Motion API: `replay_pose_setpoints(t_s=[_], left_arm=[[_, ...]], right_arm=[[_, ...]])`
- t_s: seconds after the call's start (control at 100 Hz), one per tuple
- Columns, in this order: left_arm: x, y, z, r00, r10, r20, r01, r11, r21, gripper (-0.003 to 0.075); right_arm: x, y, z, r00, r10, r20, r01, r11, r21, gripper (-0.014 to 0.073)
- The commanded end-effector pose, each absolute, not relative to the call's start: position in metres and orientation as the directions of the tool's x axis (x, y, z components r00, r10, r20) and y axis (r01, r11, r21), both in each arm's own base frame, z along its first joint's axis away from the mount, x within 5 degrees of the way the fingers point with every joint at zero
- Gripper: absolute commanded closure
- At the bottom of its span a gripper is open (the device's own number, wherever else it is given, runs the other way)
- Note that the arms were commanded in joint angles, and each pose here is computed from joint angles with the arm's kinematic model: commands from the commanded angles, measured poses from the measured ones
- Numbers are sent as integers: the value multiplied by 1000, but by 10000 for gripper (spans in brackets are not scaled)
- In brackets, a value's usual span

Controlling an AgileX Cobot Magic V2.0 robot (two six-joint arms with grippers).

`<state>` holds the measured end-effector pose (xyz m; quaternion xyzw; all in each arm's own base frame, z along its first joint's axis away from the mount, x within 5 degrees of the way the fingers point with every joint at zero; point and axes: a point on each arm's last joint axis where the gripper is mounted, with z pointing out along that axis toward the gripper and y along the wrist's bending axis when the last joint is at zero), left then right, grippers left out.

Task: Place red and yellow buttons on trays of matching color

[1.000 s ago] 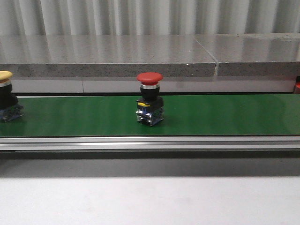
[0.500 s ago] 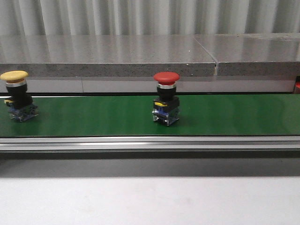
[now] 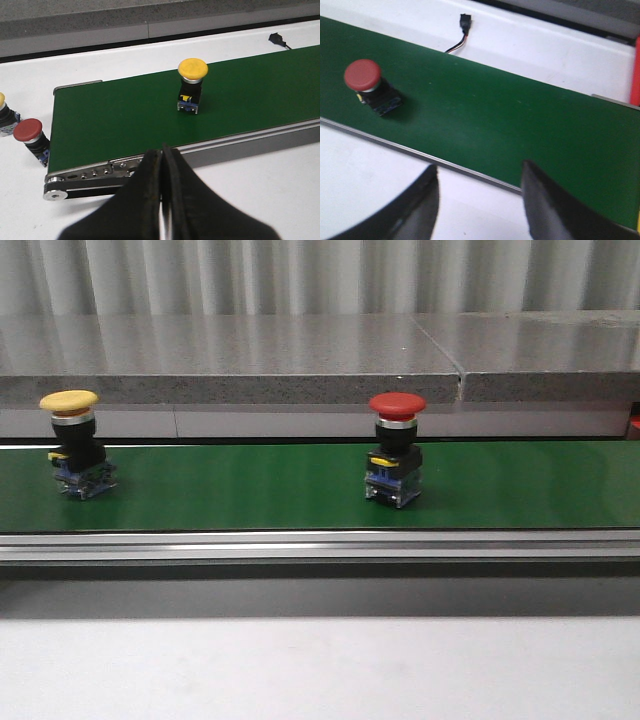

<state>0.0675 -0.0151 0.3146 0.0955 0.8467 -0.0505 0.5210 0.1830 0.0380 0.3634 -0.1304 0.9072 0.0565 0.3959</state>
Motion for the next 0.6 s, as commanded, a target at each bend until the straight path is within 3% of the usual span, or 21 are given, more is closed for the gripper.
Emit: replay_pose_setpoints(t_s=[0.0,0.18,0.59], left_arm=[[70,-16,328,-365,81,-927,214,977,1,741],[70,-16,328,-365,81,-927,214,977,1,741],[70,-16,328,-365,81,-927,214,977,1,741]], right_arm=[[200,49,379,-622,-183,-761,-316,948,30,41],[232,75,376,-677,-219,-703,-384,920,82,34],[297,105,338,-841,-346,-416,-439,886,150,34]])
